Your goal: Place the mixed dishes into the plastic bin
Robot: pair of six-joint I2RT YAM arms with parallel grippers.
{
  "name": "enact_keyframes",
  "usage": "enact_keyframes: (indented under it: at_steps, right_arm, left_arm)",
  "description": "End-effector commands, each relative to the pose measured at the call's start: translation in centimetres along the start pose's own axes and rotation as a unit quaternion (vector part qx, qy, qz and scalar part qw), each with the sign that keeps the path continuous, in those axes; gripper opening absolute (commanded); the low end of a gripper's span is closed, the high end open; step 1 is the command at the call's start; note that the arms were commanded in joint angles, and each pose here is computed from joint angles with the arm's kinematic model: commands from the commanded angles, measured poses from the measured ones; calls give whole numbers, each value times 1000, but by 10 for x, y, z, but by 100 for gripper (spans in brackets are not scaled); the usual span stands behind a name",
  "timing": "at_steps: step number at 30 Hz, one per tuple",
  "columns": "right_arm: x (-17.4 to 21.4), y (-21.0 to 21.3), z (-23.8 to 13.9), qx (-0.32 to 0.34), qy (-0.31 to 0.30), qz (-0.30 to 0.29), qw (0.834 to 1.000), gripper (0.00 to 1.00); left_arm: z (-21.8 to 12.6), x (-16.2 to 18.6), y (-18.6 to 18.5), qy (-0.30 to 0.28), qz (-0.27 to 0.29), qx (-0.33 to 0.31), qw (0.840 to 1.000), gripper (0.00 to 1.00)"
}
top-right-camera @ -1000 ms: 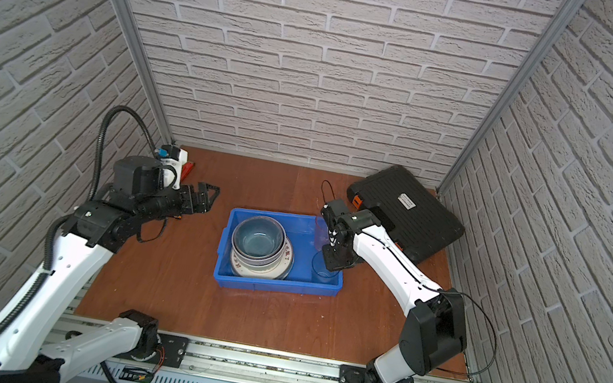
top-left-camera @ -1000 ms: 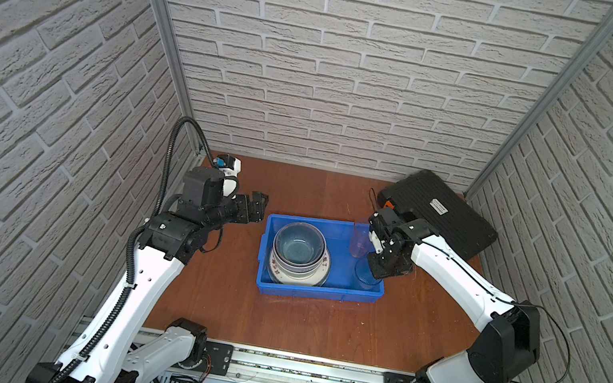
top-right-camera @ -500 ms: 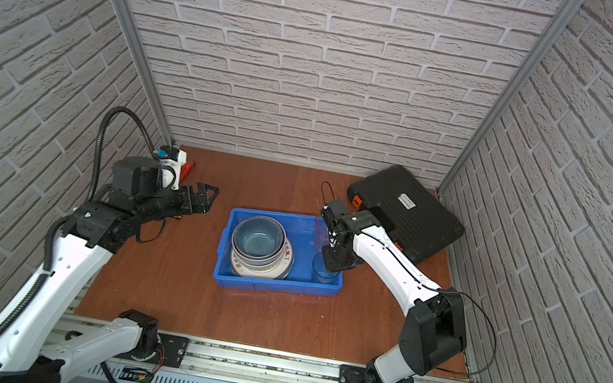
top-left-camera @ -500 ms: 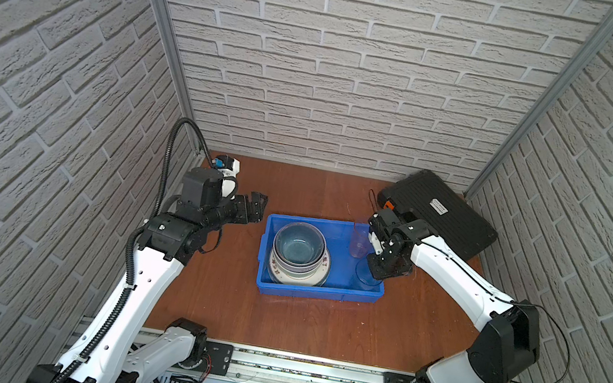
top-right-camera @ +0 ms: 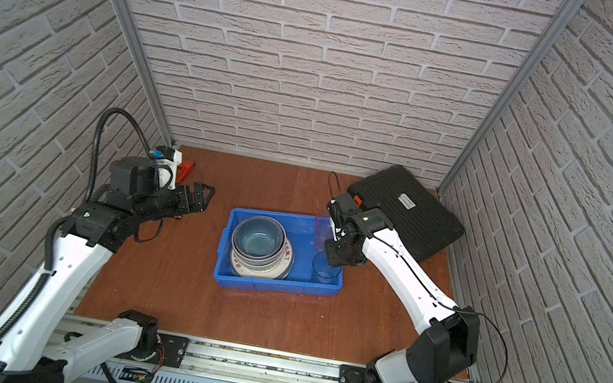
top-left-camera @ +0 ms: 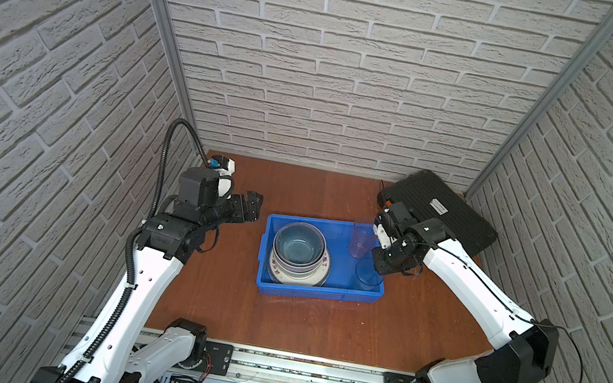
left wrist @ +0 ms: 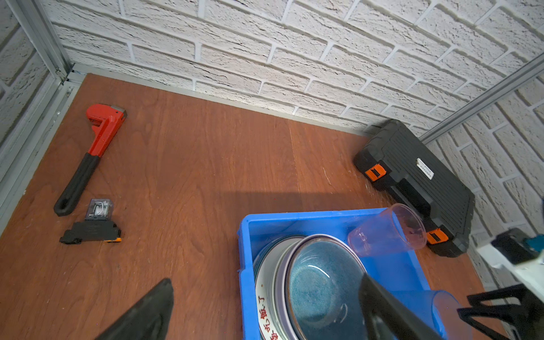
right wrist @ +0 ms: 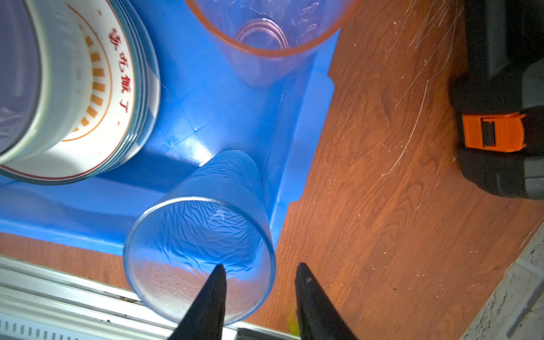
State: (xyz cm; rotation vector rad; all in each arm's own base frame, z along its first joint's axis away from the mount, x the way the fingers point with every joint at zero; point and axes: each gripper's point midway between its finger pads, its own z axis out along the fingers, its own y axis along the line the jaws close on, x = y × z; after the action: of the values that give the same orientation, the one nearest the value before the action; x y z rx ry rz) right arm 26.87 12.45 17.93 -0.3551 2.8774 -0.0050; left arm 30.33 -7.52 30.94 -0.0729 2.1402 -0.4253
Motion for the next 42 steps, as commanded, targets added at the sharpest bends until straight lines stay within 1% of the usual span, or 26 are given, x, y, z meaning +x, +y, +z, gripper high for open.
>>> enact_keyframes:
  at_steps: [1,7,11,17,21,25,27,31,34,37,39,42]
  right_arm:
    - [-6,3,-23,-23,-35,4,999,47]
    - [-20,-2,-46,-40,-97,20,994,55]
    - [-30,-15,-58,-31,-140,37,989,60]
    - [-48,-52,-70,8,-210,78,975,73]
    - [-57,-84,-73,52,-262,112,957,83]
    - [-61,-110,-64,89,-301,136,940,88]
    - [-63,-121,-56,103,-317,148,931,89]
    - [-65,-140,-32,127,-339,172,916,89]
    - [-65,-149,-10,147,-341,174,912,89]
    - [-62,-155,12,163,-345,168,909,89]
    - [-59,-156,25,169,-357,167,903,90]
    - [-53,-160,42,183,-376,167,893,90]
  left_arm:
    - [5,-5,12,-12,10,-17,1000,98]
    - [12,-12,41,-28,0,-62,998,98]
    - [19,-10,63,-19,-18,-88,996,98]
    - [40,3,93,-7,-27,-117,993,98]
    - [53,12,109,-32,-17,-134,990,98]
    - [62,18,124,-88,-3,-151,985,98]
    - [67,25,133,-102,10,-165,981,98]
    - [81,39,154,-110,16,-200,974,98]
    - [94,47,163,-122,24,-211,970,98]
    - [105,57,169,-129,43,-223,965,98]
    - [113,63,168,-130,62,-225,964,98]
    - [126,75,166,-114,89,-226,963,98]
